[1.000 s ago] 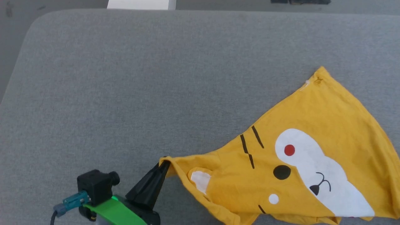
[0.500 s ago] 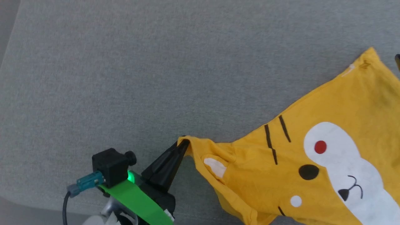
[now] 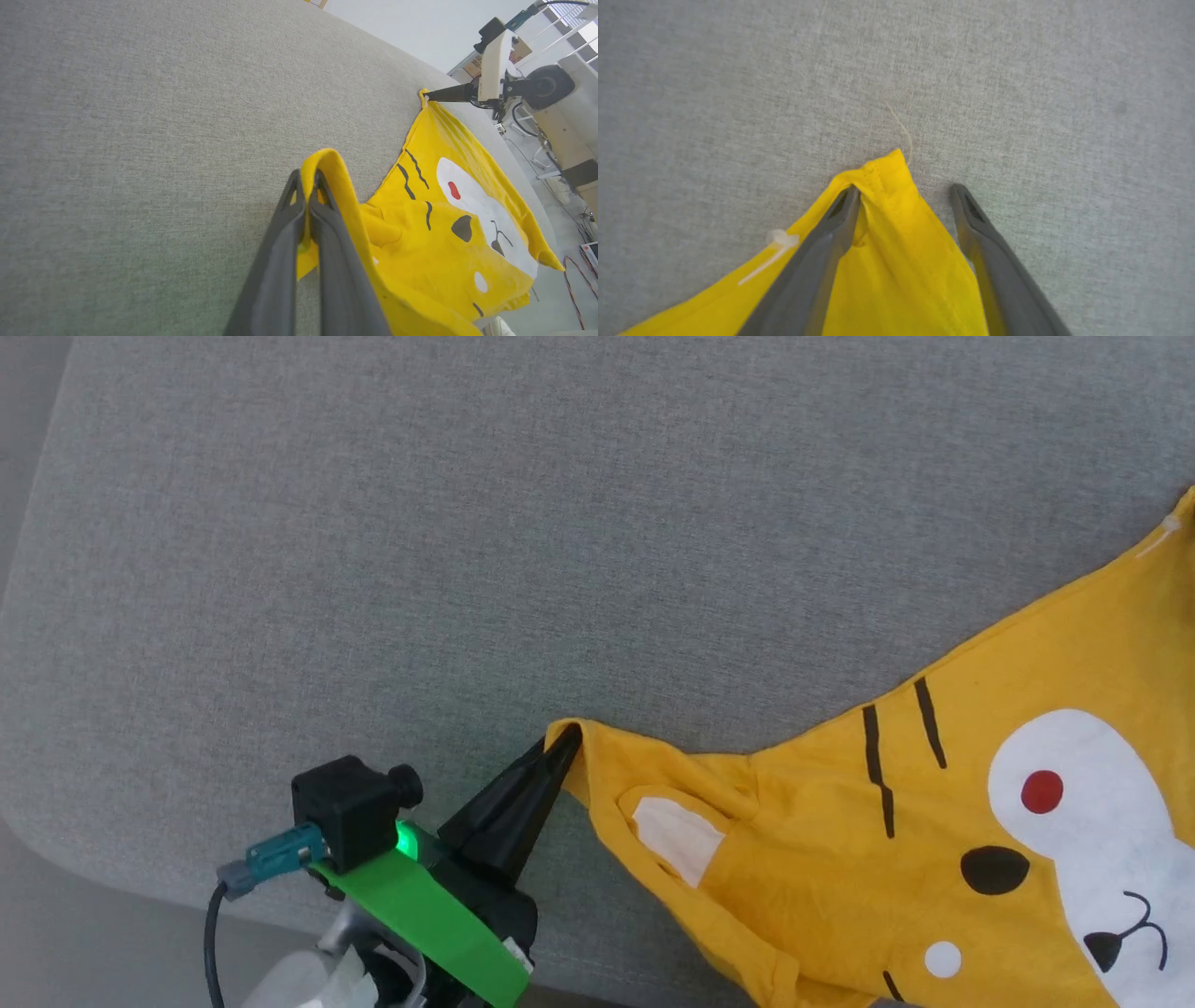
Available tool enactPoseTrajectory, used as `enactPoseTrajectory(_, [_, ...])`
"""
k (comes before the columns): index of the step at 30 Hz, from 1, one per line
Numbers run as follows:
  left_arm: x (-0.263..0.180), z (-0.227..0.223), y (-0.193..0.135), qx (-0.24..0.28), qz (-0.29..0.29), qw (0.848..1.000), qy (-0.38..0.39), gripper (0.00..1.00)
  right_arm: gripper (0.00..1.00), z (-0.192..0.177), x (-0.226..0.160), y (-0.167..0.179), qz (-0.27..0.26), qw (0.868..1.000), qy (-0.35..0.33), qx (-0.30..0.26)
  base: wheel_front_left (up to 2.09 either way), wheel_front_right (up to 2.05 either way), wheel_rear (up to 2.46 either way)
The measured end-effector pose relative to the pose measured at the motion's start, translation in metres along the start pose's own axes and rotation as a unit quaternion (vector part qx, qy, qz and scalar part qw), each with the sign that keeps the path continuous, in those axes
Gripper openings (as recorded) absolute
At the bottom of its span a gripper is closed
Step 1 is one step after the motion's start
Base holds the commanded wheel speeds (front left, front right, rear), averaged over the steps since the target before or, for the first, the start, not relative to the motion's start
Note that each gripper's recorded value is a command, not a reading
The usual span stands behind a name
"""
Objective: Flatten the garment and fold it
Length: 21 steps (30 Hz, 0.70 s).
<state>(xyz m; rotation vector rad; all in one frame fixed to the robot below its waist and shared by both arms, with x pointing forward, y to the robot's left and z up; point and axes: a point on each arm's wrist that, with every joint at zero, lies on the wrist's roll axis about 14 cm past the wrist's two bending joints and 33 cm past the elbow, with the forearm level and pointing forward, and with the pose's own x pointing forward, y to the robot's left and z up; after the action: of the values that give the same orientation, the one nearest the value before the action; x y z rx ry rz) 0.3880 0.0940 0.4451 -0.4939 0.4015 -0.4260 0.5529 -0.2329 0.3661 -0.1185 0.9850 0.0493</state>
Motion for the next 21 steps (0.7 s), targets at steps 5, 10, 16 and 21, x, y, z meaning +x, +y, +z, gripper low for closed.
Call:
enactPoseTrajectory(5, [0.001,-0.002,0.003,-0.003,0.002,1.000,0.000,0.00,0.00,0.007,0.001,0.002,0.003,1.000,-0.019,0.001,0.00,0.00,0.00])
enactPoseTrajectory(10, [-0.001,0.005,0.003,-0.005,0.002,1.000,-0.014,0.00,0.00,0.018,-0.010,0.001,0.000,0.997,-0.070,0.008,0.00,0.00,0.00])
enactPoseTrajectory(16, [-0.009,0.032,0.012,0.034,0.027,0.996,-0.077,0.00,0.00,0.043,-0.044,-0.008,-0.008,0.982,-0.185,0.031,0.00,0.00,0.00])
enactPoseTrajectory(21, [-0.013,0.072,0.009,0.096,0.037,0.984,-0.144,0.00,0.00,0.059,-0.085,-0.008,-0.002,0.957,-0.280,0.074,0.00,0.00,0.00])
